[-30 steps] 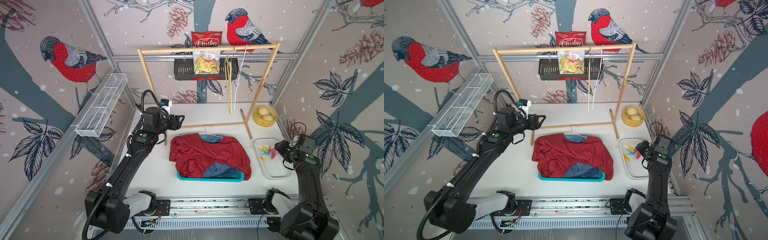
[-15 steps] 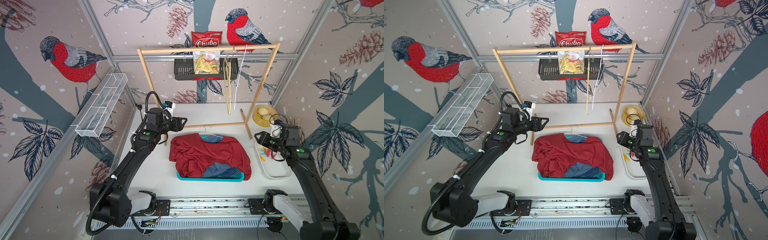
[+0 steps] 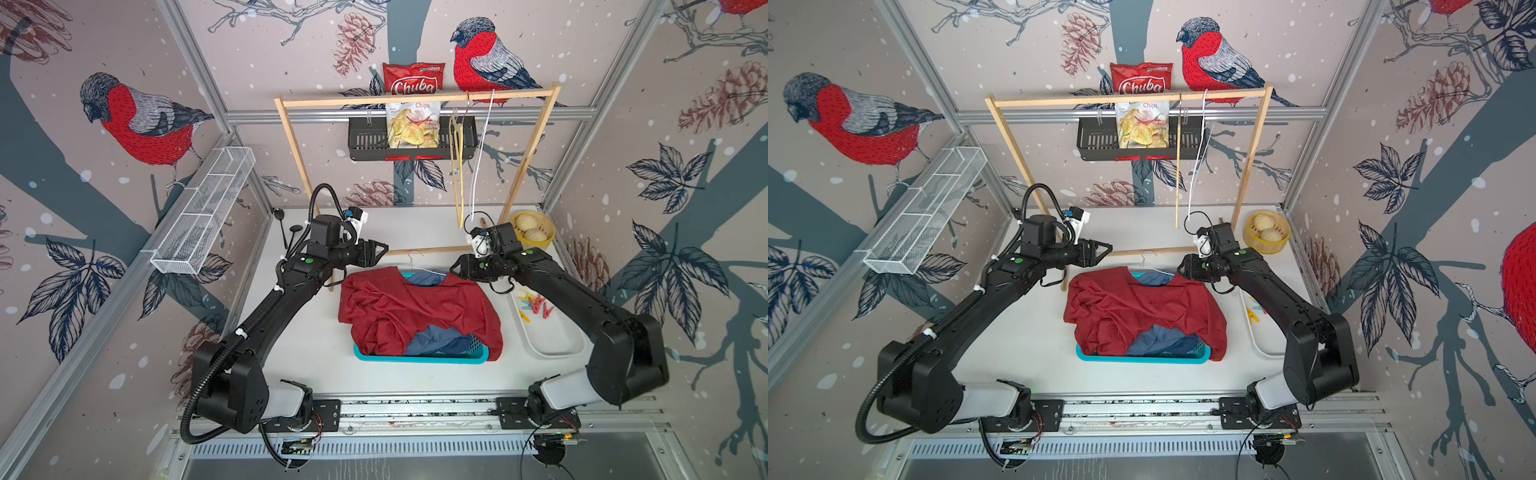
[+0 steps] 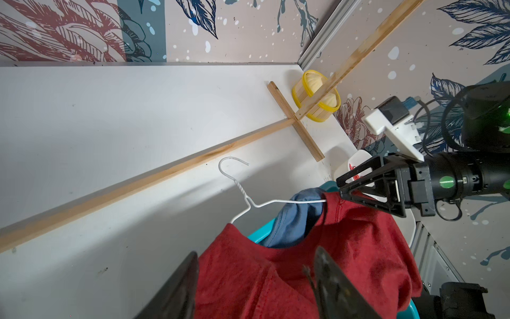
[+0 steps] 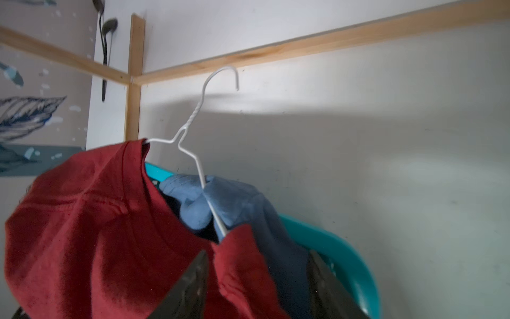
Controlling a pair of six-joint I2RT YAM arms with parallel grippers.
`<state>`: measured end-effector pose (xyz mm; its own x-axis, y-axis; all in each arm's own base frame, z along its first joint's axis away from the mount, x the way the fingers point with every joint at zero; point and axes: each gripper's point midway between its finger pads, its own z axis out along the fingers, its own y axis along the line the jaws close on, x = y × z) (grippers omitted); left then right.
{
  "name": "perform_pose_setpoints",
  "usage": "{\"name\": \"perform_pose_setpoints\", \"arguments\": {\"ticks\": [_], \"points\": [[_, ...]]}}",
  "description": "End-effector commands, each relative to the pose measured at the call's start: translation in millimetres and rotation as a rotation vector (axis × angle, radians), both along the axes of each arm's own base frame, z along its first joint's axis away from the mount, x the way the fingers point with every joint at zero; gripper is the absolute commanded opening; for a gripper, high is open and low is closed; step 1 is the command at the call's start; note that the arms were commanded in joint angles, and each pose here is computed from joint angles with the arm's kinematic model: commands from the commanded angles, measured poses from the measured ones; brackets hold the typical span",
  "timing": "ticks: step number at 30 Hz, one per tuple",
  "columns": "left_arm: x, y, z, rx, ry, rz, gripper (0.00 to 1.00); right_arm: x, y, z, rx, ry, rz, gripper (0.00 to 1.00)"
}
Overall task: Remove the clothespins securing t-shirts to the hanger
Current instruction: Pick up the hanger from the basket.
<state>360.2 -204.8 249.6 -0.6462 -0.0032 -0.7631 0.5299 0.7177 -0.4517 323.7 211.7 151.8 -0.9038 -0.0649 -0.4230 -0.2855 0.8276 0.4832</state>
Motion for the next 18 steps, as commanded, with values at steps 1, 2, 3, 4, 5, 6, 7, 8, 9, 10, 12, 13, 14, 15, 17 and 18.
{"name": "perform_pose_setpoints", "arguments": {"ticks": [1,2,3,4,5,6,7,8,9,10,12,13,14,15,17,18], "points": [[0,2,1,0.014,-0.018,0.005,0.63,-24,16,-11,-0.023,0.066,0.129,0.56],[0,2,0,0.018,-0.016,0.007,0.63,-30,19,-14,-0.027,0.083,0.149,0.56],[1,3,0,0.020,-0.017,0.009,0.63,-35,21,-18,-0.030,0.099,0.170,0.56],[2,2,1,0.020,-0.019,0.008,0.63,-40,22,-22,-0.033,0.115,0.188,0.56],[3,2,1,0.019,-0.018,0.010,0.63,-42,21,-25,-0.039,0.125,0.198,0.55],[3,2,2,0.017,-0.019,0.008,0.63,-44,20,-27,-0.050,0.128,0.206,0.52],[4,1,2,0.017,-0.018,0.008,0.63,-45,19,-28,-0.061,0.126,0.214,0.46],[4,1,2,0.016,-0.019,0.008,0.63,-45,19,-27,-0.067,0.119,0.220,0.41],[5,1,3,0.016,-0.018,0.006,0.63,-44,18,-24,-0.073,0.101,0.228,0.33],[5,1,2,0.018,-0.018,0.008,0.63,-42,18,-19,-0.080,0.075,0.234,0.26],[5,2,2,0.025,-0.020,0.011,0.63,-39,19,-7,-0.096,0.002,0.254,0.17],[5,3,3,0.028,-0.025,0.013,0.63,-38,20,0,-0.108,-0.040,0.269,0.14],[5,3,3,0.031,-0.027,0.017,0.63,-39,21,6,-0.115,-0.071,0.286,0.12],[6,4,4,0.035,-0.032,0.020,0.63,-42,24,14,-0.119,-0.110,0.313,0.11],[8,6,6,0.040,-0.041,0.031,0.63,-48,28,25,-0.127,-0.171,0.359,0.09],[8,5,8,0.039,-0.044,0.029,0.64,-51,30,29,-0.137,-0.197,0.379,0.08]]}}
